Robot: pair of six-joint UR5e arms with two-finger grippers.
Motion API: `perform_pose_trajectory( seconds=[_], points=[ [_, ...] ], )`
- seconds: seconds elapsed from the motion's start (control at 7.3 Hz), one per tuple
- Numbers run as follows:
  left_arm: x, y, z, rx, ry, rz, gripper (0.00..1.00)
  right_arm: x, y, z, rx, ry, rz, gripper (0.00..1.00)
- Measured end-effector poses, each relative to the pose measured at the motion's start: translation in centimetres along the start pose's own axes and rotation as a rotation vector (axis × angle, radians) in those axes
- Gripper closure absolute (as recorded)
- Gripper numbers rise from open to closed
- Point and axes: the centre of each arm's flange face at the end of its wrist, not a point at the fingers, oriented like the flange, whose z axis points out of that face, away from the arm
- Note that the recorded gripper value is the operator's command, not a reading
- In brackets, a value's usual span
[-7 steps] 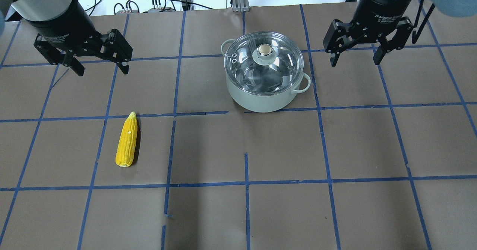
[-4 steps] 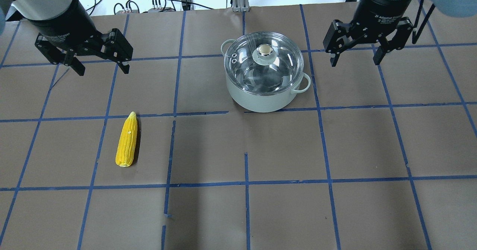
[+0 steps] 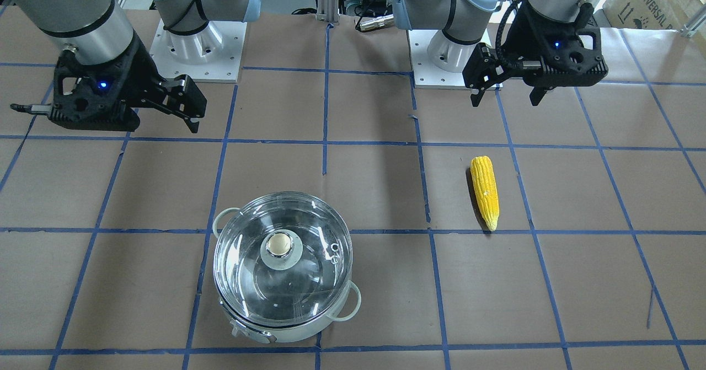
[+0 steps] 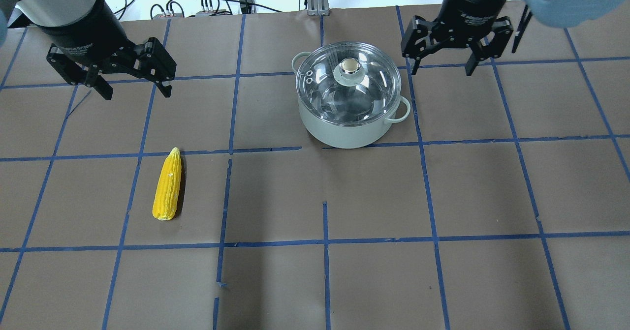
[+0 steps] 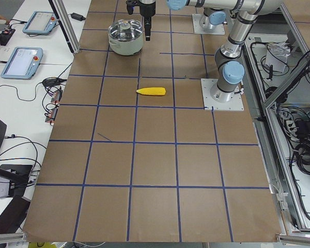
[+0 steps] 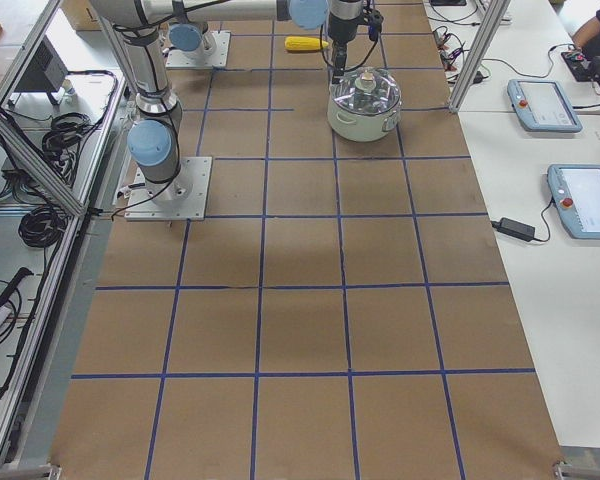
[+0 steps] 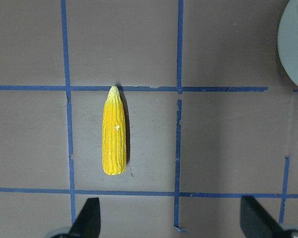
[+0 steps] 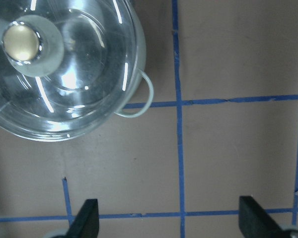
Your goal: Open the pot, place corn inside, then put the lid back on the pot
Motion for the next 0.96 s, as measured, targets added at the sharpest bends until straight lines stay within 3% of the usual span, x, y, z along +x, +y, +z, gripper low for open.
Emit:
perform_pose_trajectory(
  seconds=[0.41, 0.96],
  points=[
    [0.0, 0.1, -0.1, -0.001, -0.001, 0.001, 0.0, -8.3, -4.4, 8.3, 0.037, -0.003, 0.023, 0.01],
    [0.1, 0.1, 0.1, -0.004, -0.001, 0.002, 0.0, -10.6, -6.1, 11.4, 0.034, -0.002, 0.063, 0.01]
  ],
)
